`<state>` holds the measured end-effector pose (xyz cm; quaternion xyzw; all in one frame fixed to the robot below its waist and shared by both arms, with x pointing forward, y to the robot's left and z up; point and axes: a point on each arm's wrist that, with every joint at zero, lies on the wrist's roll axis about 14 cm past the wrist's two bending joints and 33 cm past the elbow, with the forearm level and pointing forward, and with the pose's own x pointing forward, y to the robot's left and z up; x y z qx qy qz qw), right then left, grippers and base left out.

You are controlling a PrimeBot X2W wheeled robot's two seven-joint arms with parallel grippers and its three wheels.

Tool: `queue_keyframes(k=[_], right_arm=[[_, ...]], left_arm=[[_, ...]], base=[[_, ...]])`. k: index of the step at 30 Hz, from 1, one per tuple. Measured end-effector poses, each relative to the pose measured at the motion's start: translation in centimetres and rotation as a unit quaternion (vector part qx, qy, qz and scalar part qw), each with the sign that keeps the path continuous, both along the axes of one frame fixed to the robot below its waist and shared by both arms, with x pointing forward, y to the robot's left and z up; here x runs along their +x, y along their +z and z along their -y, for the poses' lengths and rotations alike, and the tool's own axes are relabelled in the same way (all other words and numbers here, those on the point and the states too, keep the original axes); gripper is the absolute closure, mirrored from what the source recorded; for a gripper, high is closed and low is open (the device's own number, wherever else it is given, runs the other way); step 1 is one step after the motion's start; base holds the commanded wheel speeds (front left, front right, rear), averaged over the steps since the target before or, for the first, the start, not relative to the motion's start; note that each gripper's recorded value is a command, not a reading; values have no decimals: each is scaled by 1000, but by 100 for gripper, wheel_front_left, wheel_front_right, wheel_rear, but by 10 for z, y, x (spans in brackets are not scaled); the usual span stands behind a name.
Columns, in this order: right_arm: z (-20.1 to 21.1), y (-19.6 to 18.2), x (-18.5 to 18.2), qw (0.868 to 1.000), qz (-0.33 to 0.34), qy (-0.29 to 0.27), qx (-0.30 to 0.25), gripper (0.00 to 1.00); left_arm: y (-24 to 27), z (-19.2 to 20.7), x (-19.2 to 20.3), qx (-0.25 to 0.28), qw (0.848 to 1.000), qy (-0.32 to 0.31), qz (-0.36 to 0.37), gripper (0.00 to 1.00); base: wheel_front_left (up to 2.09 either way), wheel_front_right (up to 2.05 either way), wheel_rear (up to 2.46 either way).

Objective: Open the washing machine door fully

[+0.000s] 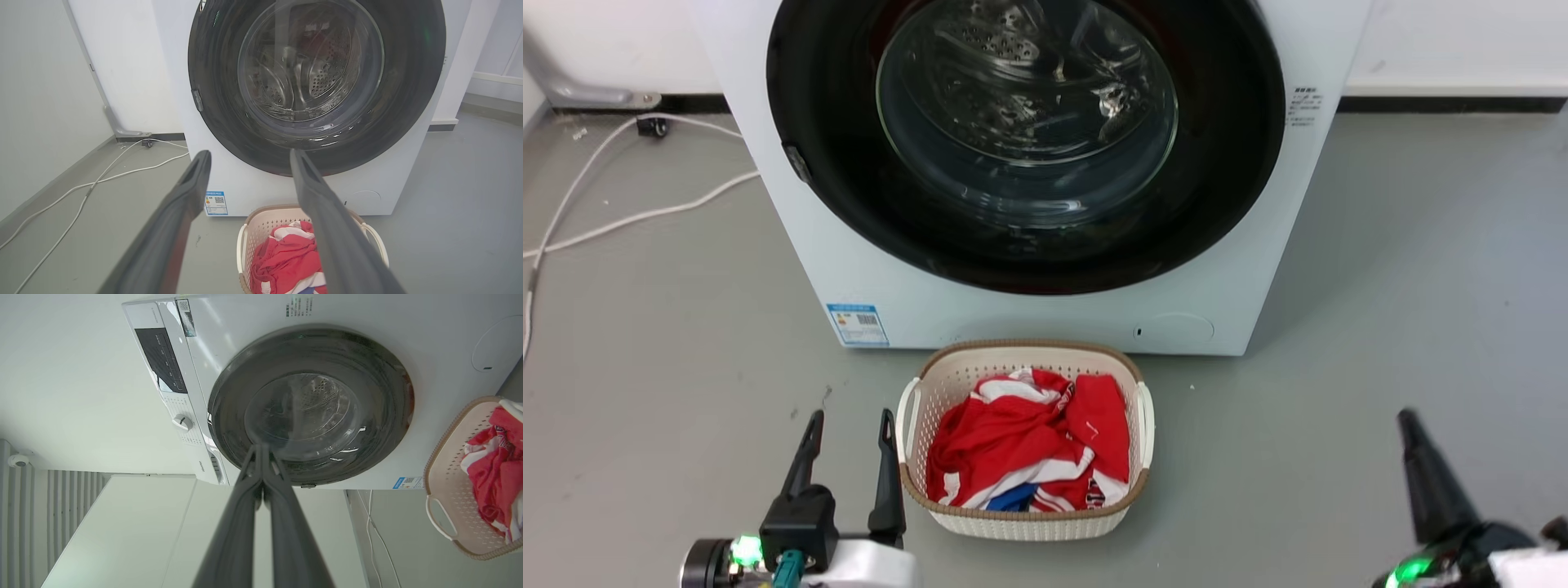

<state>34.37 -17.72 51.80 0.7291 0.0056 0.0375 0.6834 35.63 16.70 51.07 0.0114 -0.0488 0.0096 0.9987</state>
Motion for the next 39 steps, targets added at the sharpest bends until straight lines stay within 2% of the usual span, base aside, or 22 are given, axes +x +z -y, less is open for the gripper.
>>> queue_keyframes(k=[10, 16, 21, 29, 39], right_arm=[[49, 25, 72, 997, 40, -49, -32, 100], [72, 28, 131, 997, 43, -44, -48, 100], [76, 26, 183, 996, 36, -21, -80, 100], [58, 17, 254, 991, 23, 41, -127, 100], [24, -1, 318, 977, 7, 110, -185, 100]], left_arm=[[-2, -2, 33, 14, 1000, 0, 0, 0], [-9, 0, 59, 17, 1000, -5, -4, 0], [-19, 0, 80, 18, 1000, -7, -11, 0], [-44, -5, 106, 18, 999, 1, -30, 0], [-72, -10, 125, 22, 998, 7, -51, 0]], base=[[0, 0, 0], [0, 0, 0], [0, 0, 0], [0, 0, 0], [0, 0, 0]])
